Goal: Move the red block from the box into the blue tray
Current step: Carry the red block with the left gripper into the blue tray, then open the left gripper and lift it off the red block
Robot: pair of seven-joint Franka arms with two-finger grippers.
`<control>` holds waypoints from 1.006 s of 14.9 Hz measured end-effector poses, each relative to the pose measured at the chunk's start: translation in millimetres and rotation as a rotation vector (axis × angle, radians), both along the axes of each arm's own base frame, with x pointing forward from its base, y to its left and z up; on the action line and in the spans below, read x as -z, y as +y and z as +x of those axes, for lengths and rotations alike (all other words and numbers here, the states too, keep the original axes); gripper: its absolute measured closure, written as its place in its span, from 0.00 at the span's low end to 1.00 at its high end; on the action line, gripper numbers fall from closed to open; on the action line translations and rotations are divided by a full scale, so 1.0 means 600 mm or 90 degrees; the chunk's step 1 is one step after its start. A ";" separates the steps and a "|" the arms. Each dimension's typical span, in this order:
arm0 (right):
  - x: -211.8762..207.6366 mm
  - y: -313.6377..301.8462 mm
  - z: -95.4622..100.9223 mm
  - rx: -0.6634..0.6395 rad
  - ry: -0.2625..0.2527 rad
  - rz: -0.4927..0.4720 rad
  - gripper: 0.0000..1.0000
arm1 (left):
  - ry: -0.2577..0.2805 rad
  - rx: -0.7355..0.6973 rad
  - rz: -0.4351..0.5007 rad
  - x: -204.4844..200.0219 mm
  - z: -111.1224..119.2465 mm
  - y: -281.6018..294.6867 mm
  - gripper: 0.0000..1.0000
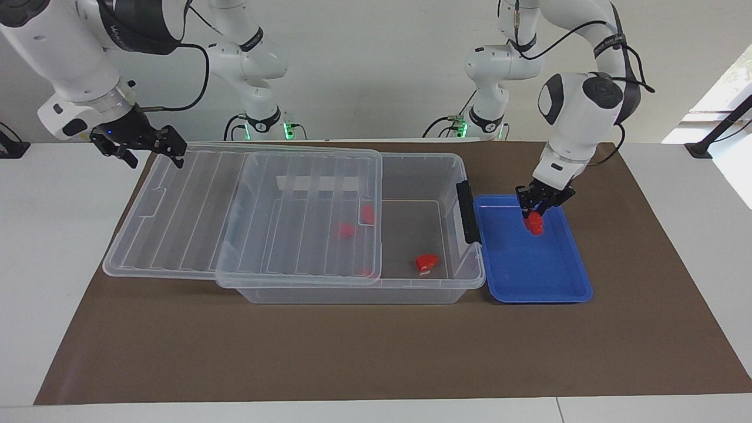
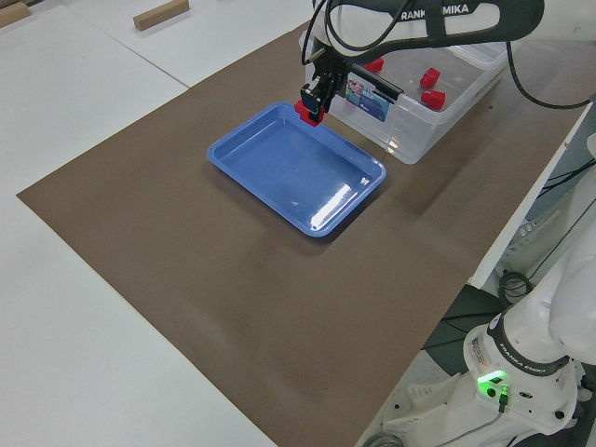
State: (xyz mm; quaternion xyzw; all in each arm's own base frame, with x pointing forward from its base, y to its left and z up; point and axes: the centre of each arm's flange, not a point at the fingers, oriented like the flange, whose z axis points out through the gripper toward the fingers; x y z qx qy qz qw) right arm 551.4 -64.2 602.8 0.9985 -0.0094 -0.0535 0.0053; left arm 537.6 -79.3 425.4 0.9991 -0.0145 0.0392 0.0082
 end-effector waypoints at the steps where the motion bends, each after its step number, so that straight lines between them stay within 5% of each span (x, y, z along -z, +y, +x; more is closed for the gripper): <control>1: 0.000 0.000 0.000 0.000 0.000 0.000 0.00 | -0.002 0.002 -0.001 0.028 0.004 0.009 0.66; 6: 0.000 0.000 0.000 0.000 0.000 0.000 0.00 | -0.019 -0.007 -0.014 0.136 0.039 0.028 0.66; 10: 0.000 -0.001 0.000 0.001 0.000 0.000 0.00 | -0.012 -0.005 -0.014 0.162 0.044 0.038 0.66; 12: -0.001 -0.012 0.001 -0.003 -0.007 -0.001 0.19 | -0.015 -0.003 -0.015 0.159 0.046 0.037 0.59; 15: -0.001 -0.085 -0.001 -0.028 -0.031 -0.002 0.53 | -0.021 0.002 -0.015 0.134 0.053 0.030 0.29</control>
